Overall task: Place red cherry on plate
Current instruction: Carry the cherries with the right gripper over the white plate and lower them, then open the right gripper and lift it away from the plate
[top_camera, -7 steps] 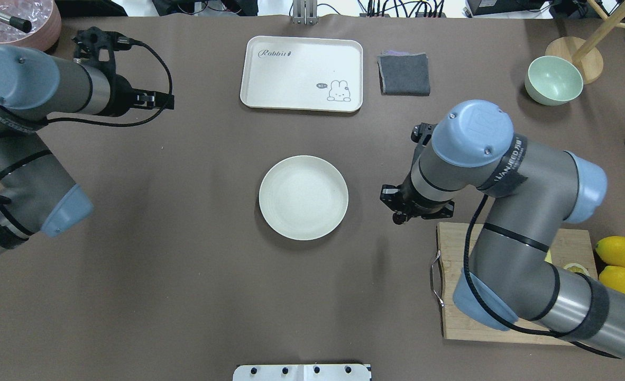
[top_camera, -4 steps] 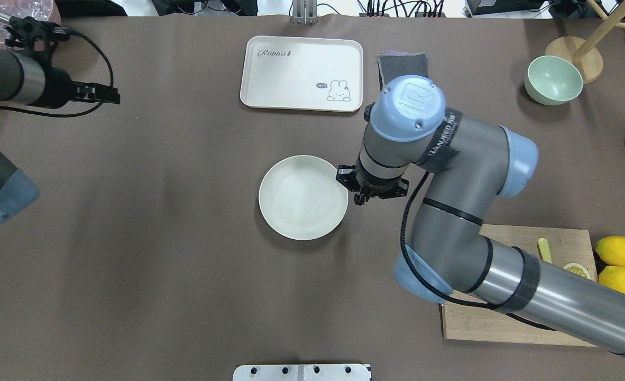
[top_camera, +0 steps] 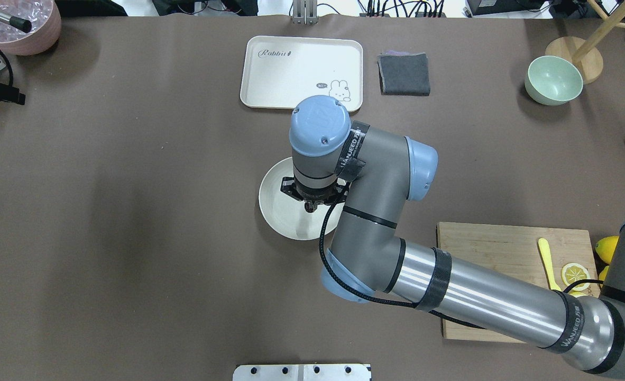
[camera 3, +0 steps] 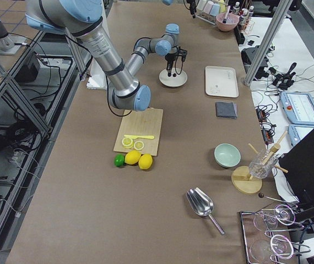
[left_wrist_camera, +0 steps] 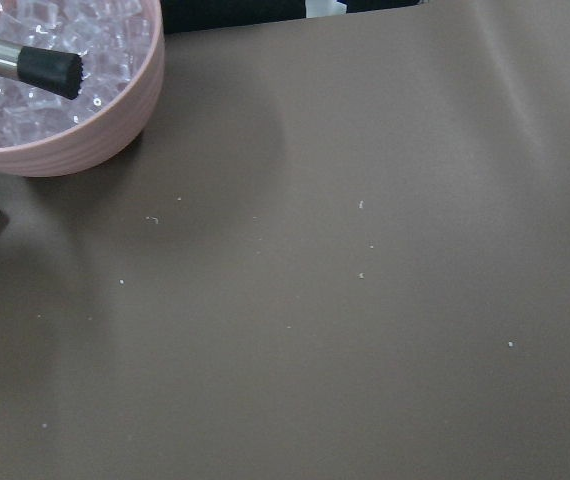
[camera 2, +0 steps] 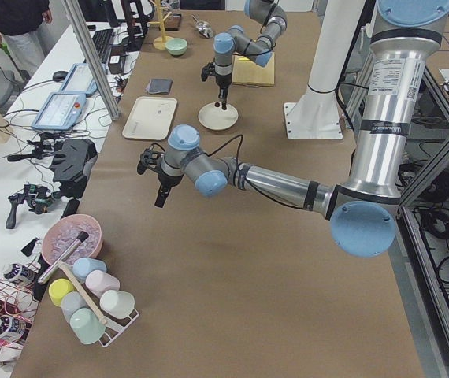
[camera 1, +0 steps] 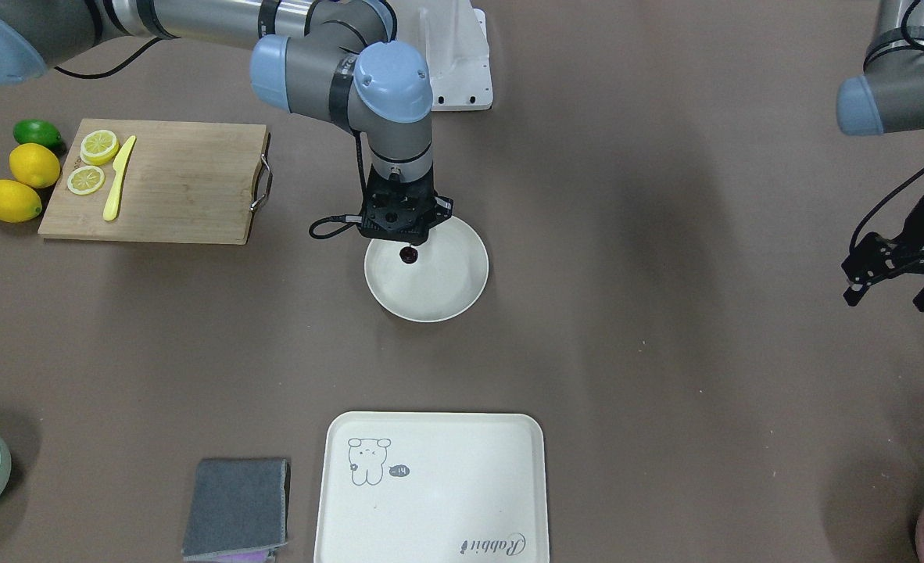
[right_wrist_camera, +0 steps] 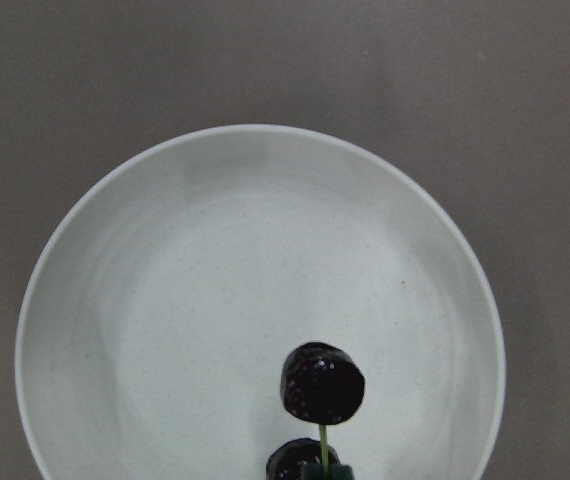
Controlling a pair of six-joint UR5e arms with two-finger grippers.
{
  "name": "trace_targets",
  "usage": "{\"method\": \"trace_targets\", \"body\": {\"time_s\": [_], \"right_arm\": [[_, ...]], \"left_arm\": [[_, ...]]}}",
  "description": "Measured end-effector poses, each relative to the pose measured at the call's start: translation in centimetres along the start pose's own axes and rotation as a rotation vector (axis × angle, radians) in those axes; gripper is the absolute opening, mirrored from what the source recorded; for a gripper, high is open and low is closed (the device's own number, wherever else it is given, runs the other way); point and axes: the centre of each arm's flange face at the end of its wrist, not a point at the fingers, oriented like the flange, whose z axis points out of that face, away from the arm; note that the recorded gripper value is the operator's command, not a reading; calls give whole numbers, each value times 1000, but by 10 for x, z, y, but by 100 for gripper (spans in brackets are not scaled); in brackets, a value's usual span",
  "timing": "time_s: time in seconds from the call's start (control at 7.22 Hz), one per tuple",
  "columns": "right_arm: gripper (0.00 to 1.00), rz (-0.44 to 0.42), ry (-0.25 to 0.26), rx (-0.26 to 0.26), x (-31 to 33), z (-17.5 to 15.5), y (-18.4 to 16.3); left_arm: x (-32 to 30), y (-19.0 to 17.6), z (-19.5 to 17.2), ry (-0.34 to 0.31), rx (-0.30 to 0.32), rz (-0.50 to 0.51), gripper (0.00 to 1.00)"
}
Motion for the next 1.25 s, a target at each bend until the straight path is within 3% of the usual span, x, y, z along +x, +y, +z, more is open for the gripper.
{"method": "trace_targets", "body": {"time_s": [0.14, 0.55, 0.83, 0.97, 1.25], "right_arm": [[99, -14, -6, -1, -5, 7, 7], [100, -15, -5, 34, -8, 6, -4], [100, 11, -4, 60, 16, -24, -56], [100, 1, 13, 49, 66, -48, -97], [100, -108, 42, 34, 249, -98, -164]], "left_arm": [[-13, 3, -4, -7, -3, 10, 98], [-38, 13, -9, -28, -10, 11, 98], [-55, 14, -16, -24, -25, 28, 98], [-76, 13, -27, -14, -55, 50, 98], [-122, 9, -60, 16, -110, 73, 98]]}}
